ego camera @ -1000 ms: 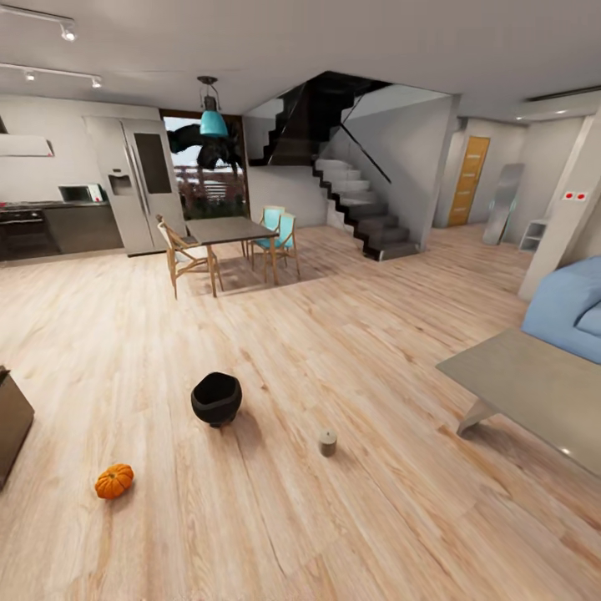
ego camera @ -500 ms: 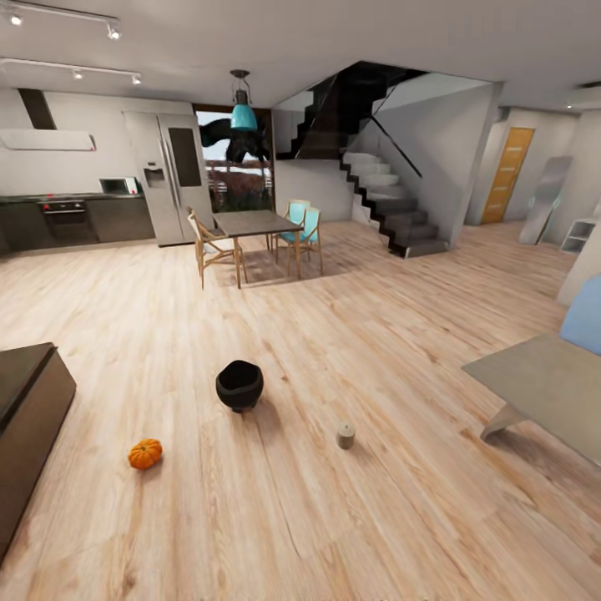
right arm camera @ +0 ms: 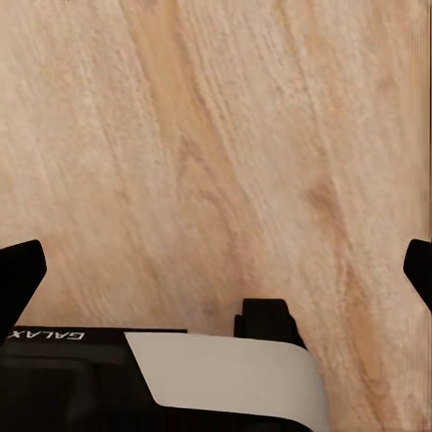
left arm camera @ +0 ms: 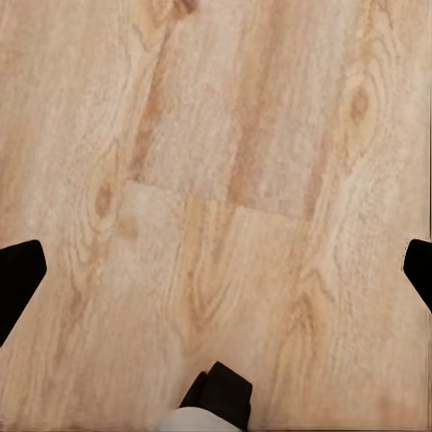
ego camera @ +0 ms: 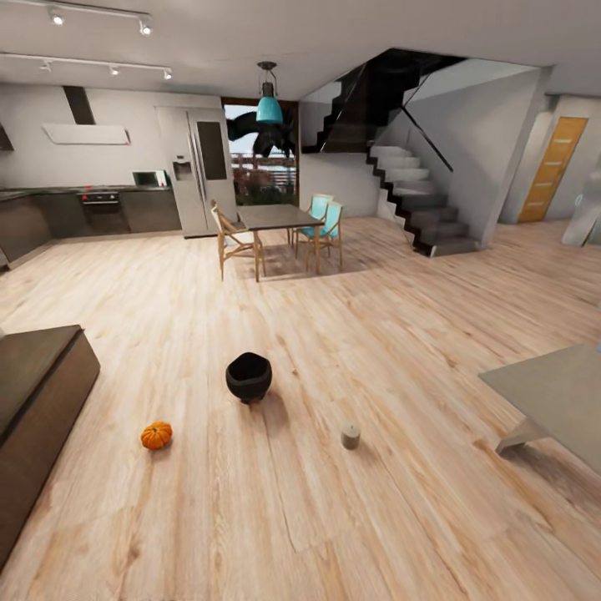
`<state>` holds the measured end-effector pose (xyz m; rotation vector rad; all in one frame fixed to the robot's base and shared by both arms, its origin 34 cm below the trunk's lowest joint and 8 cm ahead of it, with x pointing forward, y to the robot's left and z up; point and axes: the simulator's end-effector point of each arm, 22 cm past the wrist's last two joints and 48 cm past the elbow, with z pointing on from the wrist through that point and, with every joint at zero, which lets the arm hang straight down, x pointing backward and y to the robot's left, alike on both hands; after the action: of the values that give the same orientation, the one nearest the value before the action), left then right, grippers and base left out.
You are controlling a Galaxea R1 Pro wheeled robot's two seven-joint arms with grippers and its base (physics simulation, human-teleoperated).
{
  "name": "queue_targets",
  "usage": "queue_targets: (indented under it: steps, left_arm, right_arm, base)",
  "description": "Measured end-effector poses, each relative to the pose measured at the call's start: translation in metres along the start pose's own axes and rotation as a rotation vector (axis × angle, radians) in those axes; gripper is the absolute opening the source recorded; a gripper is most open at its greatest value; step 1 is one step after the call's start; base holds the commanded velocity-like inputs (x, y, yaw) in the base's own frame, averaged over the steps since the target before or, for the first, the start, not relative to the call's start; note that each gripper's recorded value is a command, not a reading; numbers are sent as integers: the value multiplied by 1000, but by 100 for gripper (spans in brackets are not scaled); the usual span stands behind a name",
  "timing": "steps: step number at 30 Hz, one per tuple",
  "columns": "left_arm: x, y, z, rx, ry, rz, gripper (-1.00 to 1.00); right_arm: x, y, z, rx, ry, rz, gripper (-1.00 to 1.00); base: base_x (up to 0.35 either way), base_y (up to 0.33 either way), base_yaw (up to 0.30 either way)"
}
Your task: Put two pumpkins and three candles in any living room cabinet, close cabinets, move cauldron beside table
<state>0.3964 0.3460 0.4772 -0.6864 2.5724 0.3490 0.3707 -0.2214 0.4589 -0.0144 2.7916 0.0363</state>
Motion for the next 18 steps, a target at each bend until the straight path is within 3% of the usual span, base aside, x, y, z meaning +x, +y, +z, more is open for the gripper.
queue_targets:
  steps: [10, 18]
  left_arm:
    - [5, 2, 1, -6, 11, 5, 100]
    - [9, 4, 2, -10, 20, 8, 100]
  right_arm:
    - [5, 1, 1, -2, 11, 1, 100]
    - [9, 2, 2, -2, 21, 0, 100]
  base:
    - [199, -211, 195]
    - [202, -71, 195]
